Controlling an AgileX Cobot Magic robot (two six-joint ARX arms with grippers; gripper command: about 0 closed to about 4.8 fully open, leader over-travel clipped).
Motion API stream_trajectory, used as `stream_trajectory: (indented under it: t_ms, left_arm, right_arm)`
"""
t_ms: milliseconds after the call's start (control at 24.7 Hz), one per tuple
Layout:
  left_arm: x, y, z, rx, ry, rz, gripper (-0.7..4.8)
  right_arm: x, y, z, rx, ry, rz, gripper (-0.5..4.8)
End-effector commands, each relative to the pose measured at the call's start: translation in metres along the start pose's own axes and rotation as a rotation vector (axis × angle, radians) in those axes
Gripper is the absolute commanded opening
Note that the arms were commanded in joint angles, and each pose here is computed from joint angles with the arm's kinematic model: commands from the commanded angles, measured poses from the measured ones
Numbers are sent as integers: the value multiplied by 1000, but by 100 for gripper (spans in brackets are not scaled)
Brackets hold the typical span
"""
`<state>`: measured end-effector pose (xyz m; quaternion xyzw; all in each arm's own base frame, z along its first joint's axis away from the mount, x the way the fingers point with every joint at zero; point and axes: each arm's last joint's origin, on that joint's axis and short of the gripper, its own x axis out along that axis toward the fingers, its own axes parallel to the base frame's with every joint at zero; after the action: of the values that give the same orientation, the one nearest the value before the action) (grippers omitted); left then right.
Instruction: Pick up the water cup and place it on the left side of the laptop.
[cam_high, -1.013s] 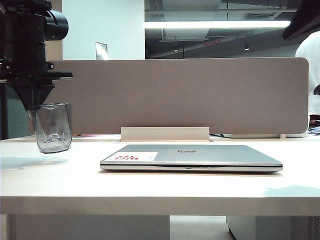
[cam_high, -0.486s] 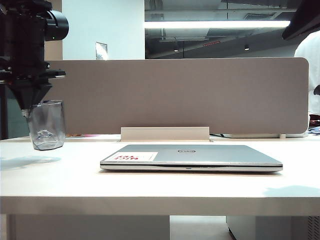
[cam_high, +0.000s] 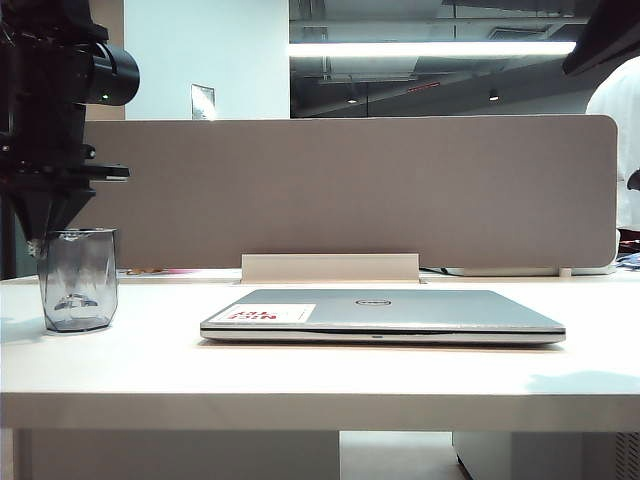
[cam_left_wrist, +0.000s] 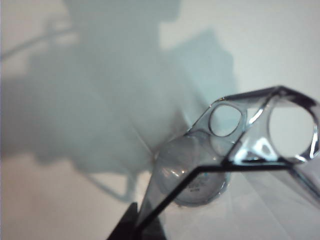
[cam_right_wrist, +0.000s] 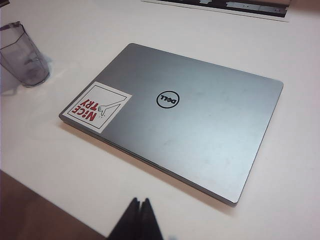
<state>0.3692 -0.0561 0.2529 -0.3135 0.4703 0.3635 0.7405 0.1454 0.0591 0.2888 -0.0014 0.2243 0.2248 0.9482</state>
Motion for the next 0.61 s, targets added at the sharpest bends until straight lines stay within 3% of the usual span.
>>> stream_trajectory:
  t_ms: [41, 608]
  left_arm:
    - [-3, 0, 1, 6, 0, -10, -5]
    - [-3, 2, 0, 24, 12, 4, -5]
  right_arm:
    - [-1, 0, 3, -6, -22, 0, -6]
    - [-1, 0, 2, -6, -21, 1, -6]
